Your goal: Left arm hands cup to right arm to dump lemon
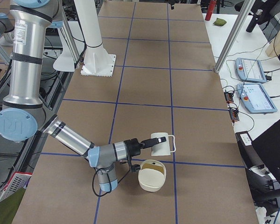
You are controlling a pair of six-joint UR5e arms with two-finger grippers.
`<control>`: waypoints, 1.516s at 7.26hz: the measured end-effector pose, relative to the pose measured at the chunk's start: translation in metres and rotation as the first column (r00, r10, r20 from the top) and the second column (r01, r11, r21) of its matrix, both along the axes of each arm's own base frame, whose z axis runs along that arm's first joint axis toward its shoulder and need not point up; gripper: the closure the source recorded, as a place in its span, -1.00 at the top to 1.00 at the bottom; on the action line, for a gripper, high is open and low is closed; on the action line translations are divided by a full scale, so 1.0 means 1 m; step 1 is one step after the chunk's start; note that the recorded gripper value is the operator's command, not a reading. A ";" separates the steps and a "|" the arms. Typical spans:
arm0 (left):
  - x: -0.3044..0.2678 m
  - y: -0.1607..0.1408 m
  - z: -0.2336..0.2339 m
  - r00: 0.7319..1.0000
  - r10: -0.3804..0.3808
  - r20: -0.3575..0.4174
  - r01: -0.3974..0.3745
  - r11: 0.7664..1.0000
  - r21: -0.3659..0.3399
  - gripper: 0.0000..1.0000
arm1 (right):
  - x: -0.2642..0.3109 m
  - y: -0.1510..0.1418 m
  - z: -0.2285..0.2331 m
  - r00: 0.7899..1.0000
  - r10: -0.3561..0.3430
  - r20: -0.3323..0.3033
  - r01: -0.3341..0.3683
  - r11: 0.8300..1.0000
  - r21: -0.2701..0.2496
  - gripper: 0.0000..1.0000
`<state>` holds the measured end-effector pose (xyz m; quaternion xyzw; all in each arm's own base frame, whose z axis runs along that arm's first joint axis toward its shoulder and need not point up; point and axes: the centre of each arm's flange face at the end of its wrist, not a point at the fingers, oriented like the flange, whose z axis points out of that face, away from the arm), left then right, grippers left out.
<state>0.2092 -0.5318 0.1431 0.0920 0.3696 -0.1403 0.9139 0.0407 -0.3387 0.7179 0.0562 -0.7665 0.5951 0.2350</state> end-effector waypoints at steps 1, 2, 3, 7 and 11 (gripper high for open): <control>0.000 0.001 -0.010 1.000 0.000 0.002 0.000 1.000 -0.003 1.00 | 0.001 0.002 0.001 0.999 0.000 0.037 0.000 1.000 -0.005 -1.00; 0.000 0.001 -0.016 1.000 0.000 0.004 0.000 1.000 -0.005 1.00 | 0.003 0.005 0.003 0.998 0.003 0.068 -0.003 1.000 -0.003 -1.00; 0.000 0.001 -0.018 1.000 0.001 0.005 -0.001 1.000 -0.007 1.00 | 0.006 0.010 0.007 0.995 0.012 0.095 -0.012 1.000 0.002 -1.00; 0.002 0.001 -0.021 1.000 0.003 0.006 -0.003 1.000 -0.009 1.00 | 0.018 0.036 0.030 0.983 0.046 0.176 -0.044 0.999 -0.013 -0.97; 0.002 0.000 -0.026 1.000 0.003 0.005 -0.003 1.000 -0.008 1.00 | 0.020 0.038 0.030 0.969 0.038 0.243 -0.035 0.999 -0.015 -0.95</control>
